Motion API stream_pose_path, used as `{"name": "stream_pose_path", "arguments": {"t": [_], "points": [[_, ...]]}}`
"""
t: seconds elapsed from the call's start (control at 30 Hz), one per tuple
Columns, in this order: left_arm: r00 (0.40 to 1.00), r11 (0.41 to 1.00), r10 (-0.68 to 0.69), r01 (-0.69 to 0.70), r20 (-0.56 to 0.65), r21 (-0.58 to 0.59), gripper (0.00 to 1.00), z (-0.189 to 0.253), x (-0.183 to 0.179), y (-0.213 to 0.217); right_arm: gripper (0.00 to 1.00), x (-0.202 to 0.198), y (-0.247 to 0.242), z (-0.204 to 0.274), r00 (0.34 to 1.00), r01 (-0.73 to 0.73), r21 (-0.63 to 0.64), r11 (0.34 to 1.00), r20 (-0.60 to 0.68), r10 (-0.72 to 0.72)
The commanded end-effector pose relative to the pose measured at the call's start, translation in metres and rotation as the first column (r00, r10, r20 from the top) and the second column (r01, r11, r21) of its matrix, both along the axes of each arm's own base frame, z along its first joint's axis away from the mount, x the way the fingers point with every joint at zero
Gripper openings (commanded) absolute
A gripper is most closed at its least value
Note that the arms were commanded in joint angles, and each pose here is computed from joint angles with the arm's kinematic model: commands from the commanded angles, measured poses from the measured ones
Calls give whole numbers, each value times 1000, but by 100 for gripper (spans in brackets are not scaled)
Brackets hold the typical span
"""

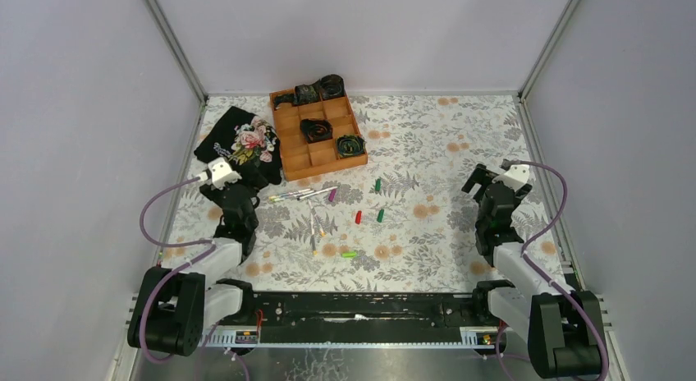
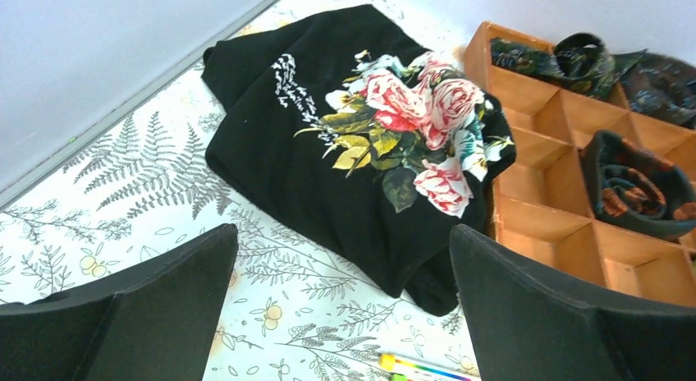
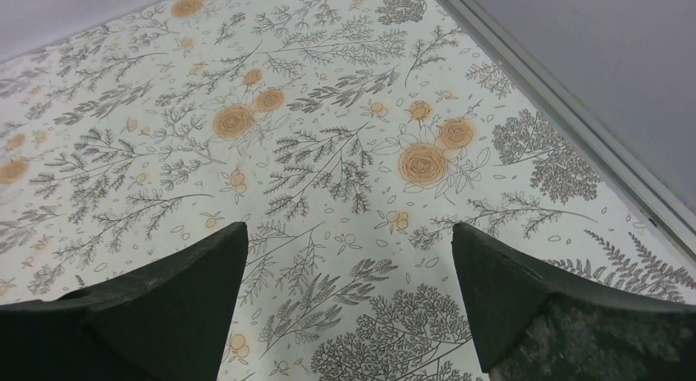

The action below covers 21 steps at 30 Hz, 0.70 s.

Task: Insert the pens into the pen caps

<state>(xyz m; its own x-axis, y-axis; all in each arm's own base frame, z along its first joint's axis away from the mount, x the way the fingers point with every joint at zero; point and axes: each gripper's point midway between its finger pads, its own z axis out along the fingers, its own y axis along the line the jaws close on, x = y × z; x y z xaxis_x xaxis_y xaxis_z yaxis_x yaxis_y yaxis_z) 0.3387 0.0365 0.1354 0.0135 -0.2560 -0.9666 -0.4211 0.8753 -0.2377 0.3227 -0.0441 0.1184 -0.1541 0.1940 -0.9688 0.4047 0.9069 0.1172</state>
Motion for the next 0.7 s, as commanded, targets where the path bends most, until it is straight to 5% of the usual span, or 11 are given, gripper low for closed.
{"name": "stream_pose_path", "arguments": {"t": [0.0,0.13,0.3,0.37,0.5,0.67], "points": [[994,996,86,-88,-64,-29,100,3,2,9,99,-3,-2,16,997,51,74,996,56,-55],[971,981,127,-153,-203,-121,100,2,3,6,99,-10,-2,21,991,97,177,979,71,-111],[969,921,-82,-15,-234,-389,100,0,9,-45,99,3,38,43,982,-158,181,971,127,137],[954,879,-243,139,-177,-456,100,9,8,-76,99,6,53,50,966,-247,182,952,126,227],[849,822,-489,373,-199,-430,100,7,-19,-139,100,8,99,58,891,-451,266,852,87,445],[674,796,-604,480,-424,-370,91,-35,-76,-200,85,-9,146,43,777,-574,435,694,21,629]]}}
